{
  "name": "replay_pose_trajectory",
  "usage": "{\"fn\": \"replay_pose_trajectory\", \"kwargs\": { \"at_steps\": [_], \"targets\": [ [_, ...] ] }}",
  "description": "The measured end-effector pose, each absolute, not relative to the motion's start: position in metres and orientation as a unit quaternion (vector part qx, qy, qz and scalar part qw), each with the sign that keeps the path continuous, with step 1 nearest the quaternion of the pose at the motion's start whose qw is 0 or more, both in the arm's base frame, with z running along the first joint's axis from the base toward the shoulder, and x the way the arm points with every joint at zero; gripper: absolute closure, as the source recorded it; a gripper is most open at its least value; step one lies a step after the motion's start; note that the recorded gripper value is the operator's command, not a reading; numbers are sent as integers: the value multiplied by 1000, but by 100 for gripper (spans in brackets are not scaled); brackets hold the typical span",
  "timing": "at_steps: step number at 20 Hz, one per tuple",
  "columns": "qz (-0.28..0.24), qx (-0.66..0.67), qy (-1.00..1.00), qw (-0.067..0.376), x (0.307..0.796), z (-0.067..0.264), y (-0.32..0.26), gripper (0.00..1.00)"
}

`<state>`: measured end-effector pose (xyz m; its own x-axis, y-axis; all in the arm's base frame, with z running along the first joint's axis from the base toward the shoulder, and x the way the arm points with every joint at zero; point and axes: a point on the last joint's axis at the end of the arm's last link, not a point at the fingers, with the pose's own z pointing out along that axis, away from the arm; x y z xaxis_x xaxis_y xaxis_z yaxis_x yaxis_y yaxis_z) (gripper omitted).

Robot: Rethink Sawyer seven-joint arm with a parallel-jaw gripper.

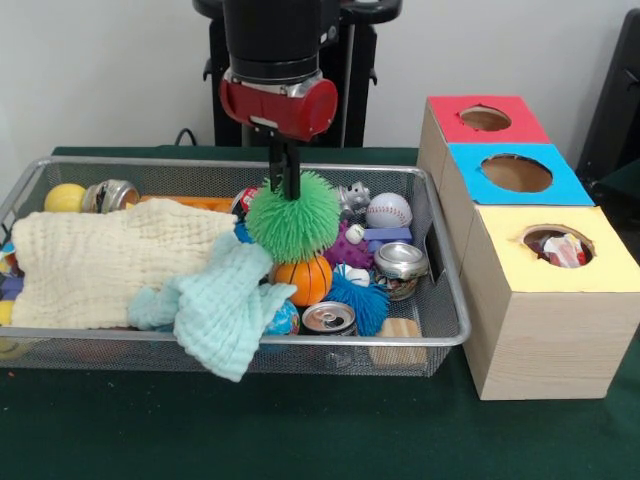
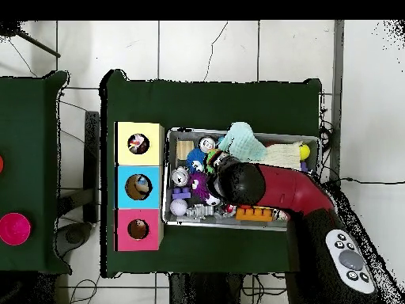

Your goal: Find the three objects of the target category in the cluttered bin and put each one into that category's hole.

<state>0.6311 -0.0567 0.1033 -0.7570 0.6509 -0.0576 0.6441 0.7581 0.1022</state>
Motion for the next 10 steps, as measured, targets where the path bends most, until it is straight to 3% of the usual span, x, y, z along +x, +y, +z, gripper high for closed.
{"fn": "replay_pose_trajectory", "kwargs": {
  "at_steps": [10],
  "targets": [
    [44, 350, 935, 29, 617, 94, -64, 100]
  ]
}}
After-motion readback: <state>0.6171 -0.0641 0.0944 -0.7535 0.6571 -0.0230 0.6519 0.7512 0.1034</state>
